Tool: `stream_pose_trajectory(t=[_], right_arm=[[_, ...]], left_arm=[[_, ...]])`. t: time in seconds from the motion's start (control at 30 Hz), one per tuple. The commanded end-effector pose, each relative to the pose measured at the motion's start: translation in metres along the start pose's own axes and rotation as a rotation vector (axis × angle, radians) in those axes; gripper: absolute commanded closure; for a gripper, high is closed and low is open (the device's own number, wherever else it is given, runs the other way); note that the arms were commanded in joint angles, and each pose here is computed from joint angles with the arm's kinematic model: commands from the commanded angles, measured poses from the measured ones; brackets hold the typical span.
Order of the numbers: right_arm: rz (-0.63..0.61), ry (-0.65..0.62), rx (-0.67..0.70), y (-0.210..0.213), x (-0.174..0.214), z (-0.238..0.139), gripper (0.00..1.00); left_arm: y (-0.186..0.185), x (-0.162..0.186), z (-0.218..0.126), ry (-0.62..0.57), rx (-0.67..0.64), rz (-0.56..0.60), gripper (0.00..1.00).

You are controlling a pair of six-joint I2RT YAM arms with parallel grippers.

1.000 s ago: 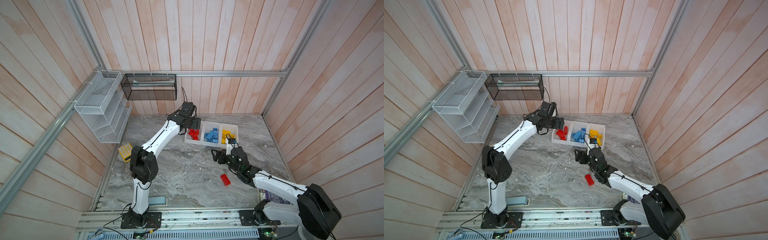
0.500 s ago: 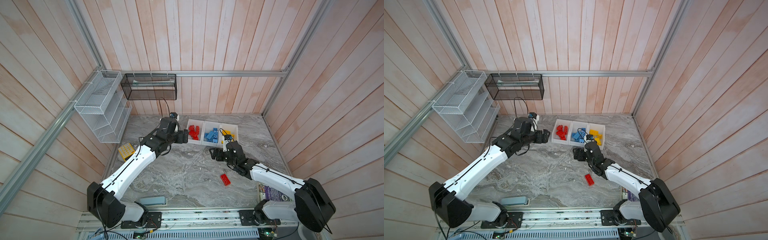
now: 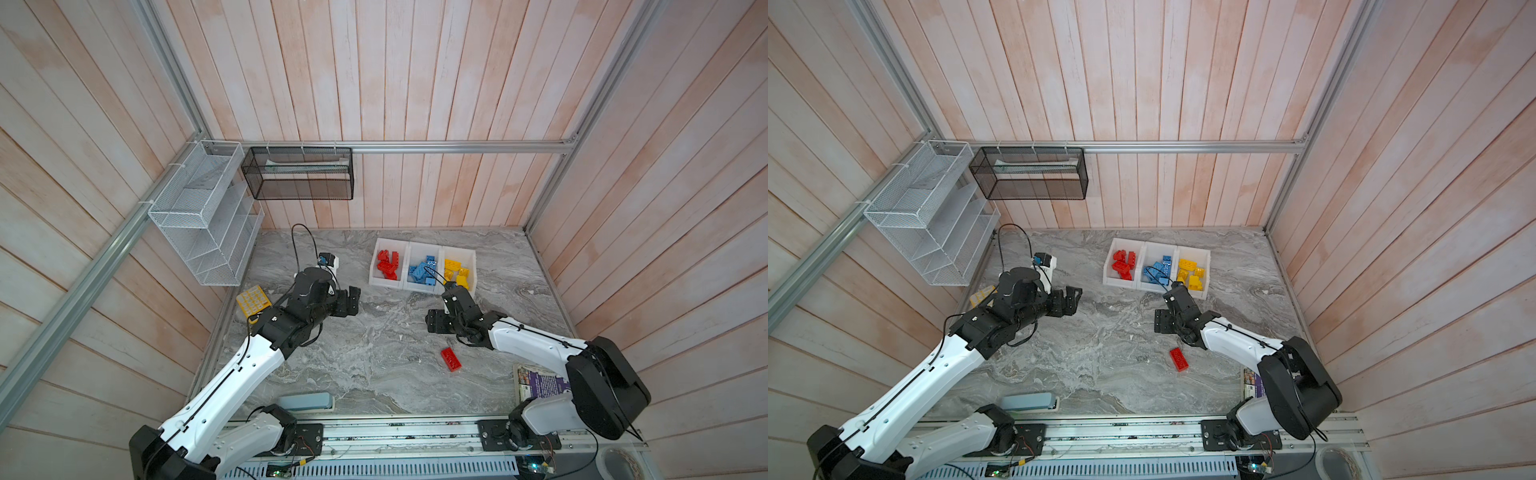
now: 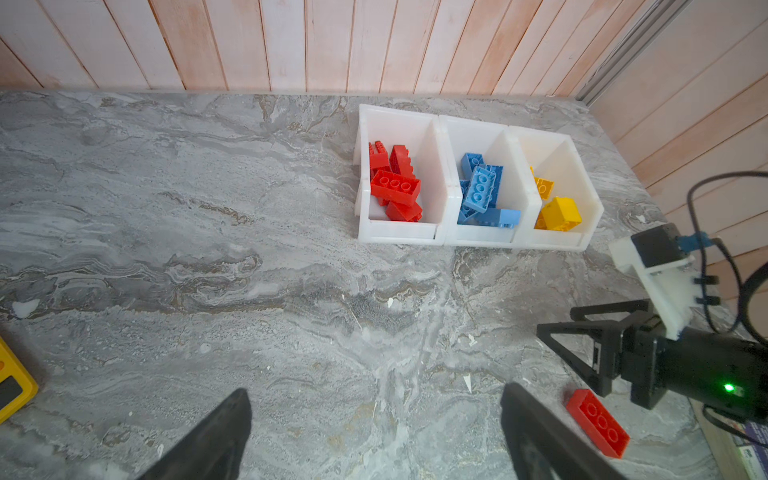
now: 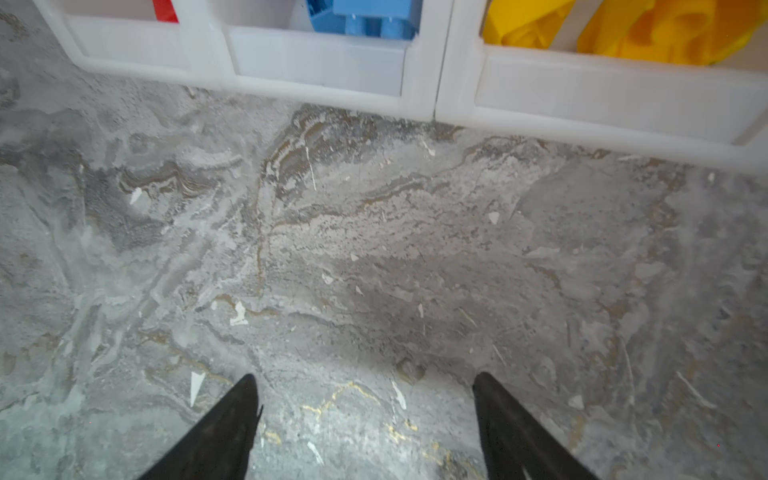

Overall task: Sort the legos into containers by color
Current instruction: 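Grasp the last red brick on the table with the right gripper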

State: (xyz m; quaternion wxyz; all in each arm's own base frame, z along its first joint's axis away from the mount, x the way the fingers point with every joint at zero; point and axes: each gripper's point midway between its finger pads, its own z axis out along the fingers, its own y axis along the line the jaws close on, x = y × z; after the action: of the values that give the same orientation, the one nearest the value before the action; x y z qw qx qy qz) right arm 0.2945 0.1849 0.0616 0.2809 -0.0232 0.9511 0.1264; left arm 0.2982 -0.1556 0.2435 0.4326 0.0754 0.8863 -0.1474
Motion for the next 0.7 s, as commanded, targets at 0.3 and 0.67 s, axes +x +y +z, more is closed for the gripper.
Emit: stream_pose_trajectory(t=[0.3, 0.67], right_arm=[[0.003, 0.167, 0.084, -0.019, 0.07, -0.026, 0.18], [-0.05, 0.278, 0.13, -0.023, 0.124, -0.039, 0.23]], left_arm=[[-0.002, 0.01, 0.0, 0.003, 0.025, 0.008, 0.05], [0.003, 0.011, -0.006, -0.019, 0.008, 0.017, 0.05]])
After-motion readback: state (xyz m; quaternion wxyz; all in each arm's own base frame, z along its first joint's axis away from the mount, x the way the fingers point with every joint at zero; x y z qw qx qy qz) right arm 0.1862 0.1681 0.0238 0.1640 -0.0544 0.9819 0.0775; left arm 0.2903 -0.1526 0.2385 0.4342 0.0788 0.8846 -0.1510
